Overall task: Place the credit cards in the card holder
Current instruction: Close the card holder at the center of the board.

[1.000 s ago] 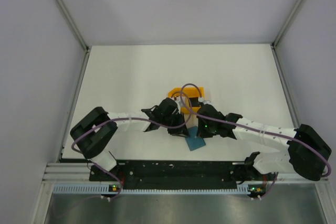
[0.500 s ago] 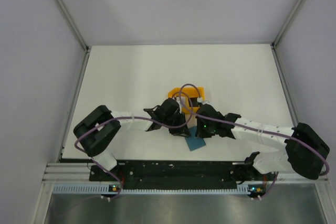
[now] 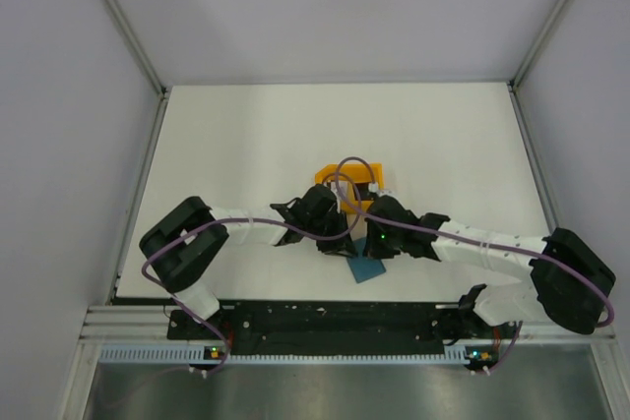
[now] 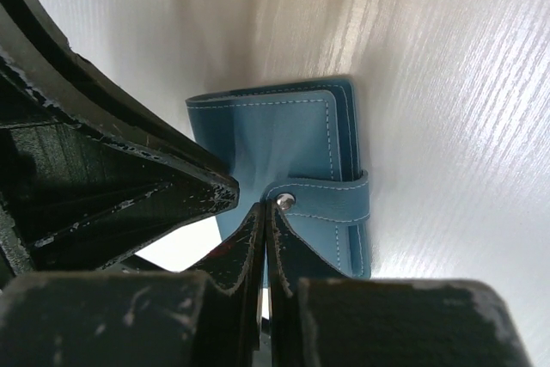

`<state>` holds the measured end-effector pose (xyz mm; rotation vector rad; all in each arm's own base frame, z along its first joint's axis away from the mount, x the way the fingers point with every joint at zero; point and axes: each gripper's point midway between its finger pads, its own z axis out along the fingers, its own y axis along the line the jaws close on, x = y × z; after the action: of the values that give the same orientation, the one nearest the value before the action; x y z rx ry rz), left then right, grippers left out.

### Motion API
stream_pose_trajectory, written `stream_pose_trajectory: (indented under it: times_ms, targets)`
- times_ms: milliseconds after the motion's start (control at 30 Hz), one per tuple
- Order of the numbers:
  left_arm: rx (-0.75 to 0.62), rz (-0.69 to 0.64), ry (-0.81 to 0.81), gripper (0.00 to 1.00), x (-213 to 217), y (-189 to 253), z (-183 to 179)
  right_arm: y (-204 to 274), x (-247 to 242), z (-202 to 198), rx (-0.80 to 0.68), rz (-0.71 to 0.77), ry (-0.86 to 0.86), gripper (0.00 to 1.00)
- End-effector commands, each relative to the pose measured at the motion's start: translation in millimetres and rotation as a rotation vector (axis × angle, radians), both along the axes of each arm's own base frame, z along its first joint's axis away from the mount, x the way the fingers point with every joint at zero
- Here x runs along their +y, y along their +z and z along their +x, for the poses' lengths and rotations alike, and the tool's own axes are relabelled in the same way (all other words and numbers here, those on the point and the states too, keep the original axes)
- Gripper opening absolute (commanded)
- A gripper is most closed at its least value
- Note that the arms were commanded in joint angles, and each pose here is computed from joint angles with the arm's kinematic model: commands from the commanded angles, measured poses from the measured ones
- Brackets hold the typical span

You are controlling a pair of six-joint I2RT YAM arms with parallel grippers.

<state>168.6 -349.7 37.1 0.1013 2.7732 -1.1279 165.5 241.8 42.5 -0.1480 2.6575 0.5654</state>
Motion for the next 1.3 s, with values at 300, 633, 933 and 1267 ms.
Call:
stream_pose_trajectory:
  times_ms: [300, 633, 933, 1267]
  targets:
    - [-0.038, -0.001, 0.004, 0.22, -5.8, 3.3, 8.5, 1.9, -6.1, -1.5, -0.006, 0.012, -0.022, 0.0]
    - [-0.033, 0.0, 0.008, 0.22, -6.0, 2.1, 8.0, -1.3, 4.5, -0.9, 0.009, 0.046, -0.01, 0.0]
    - [-0.036, -0.002, 0.008, 0.22, -5.1, 3.7, 8.1, -26.6, -11.4, -10.7, 0.056, 0.006, -0.068, 0.0]
    - [-0.047, -0.003, 0.016, 0.21, -4.0, 5.9, 8.8, 14.4, 17.9, -20.0, 0.011, 0.313, 0.003, 0.31]
